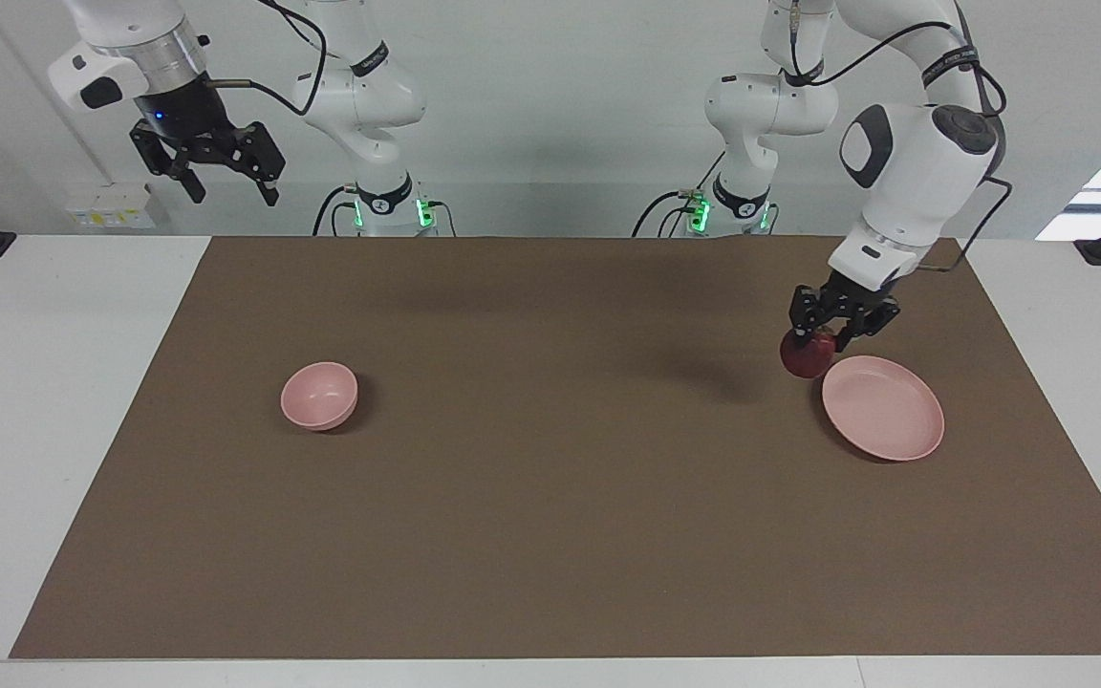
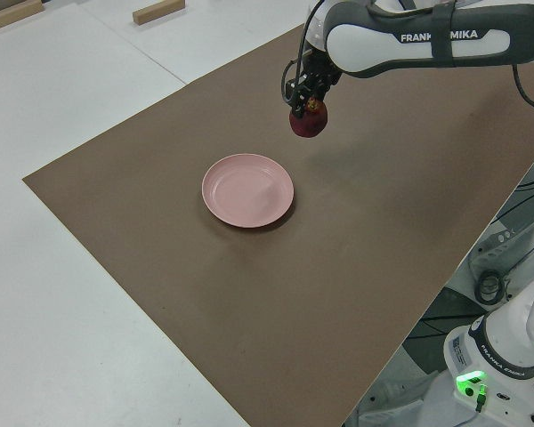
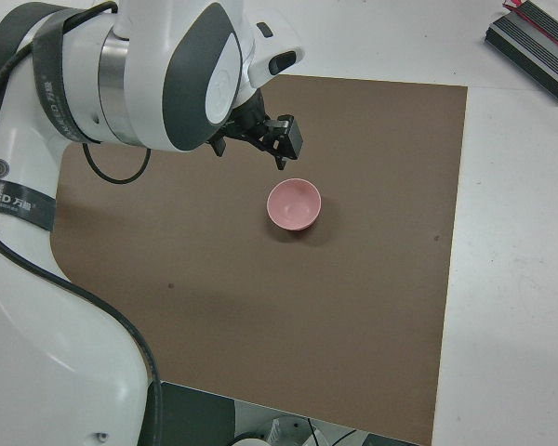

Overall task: Move apple from plate to bowl
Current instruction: 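Close the left gripper on the apple and lift it, then carry the apple toward center while the right gripper reaches toward it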

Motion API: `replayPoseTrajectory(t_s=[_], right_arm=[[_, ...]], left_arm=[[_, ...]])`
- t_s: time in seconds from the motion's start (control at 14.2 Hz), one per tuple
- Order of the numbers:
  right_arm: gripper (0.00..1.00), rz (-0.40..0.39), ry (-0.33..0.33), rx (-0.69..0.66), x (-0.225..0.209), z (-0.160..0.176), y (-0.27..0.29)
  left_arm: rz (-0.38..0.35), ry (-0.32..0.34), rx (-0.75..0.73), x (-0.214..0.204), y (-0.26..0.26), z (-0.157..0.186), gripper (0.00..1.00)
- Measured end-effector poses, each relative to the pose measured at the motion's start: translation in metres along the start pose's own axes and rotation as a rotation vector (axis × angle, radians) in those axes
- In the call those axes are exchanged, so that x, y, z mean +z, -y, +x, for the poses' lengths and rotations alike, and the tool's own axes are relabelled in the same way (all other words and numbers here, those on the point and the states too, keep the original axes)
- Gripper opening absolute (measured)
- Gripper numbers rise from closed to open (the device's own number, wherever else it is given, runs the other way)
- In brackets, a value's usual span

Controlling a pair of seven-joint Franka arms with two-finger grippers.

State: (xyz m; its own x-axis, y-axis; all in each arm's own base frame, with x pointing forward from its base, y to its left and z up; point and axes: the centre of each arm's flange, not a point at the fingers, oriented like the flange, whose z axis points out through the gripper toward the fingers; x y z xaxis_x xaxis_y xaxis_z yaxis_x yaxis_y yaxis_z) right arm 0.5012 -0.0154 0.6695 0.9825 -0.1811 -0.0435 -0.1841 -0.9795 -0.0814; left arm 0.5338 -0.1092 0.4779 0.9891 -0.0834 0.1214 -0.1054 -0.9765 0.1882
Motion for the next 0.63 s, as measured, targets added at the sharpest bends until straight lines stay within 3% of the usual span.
replayPoseTrajectory(t_s=[0.42, 0.63], right_arm=[[1.00, 0.175, 0.129, 0.277, 0.030, -0.005, 0.044], [1.00, 0.284, 0.183, 0.463, 0.056, 0.004, 0.064]], left_arm=[[-0.273, 0.012, -0.094, 0.000, -0.055, -0.002, 0.60], [-0.363, 0.030, -0.116, -0.001, -0.089, -0.007, 0.60]])
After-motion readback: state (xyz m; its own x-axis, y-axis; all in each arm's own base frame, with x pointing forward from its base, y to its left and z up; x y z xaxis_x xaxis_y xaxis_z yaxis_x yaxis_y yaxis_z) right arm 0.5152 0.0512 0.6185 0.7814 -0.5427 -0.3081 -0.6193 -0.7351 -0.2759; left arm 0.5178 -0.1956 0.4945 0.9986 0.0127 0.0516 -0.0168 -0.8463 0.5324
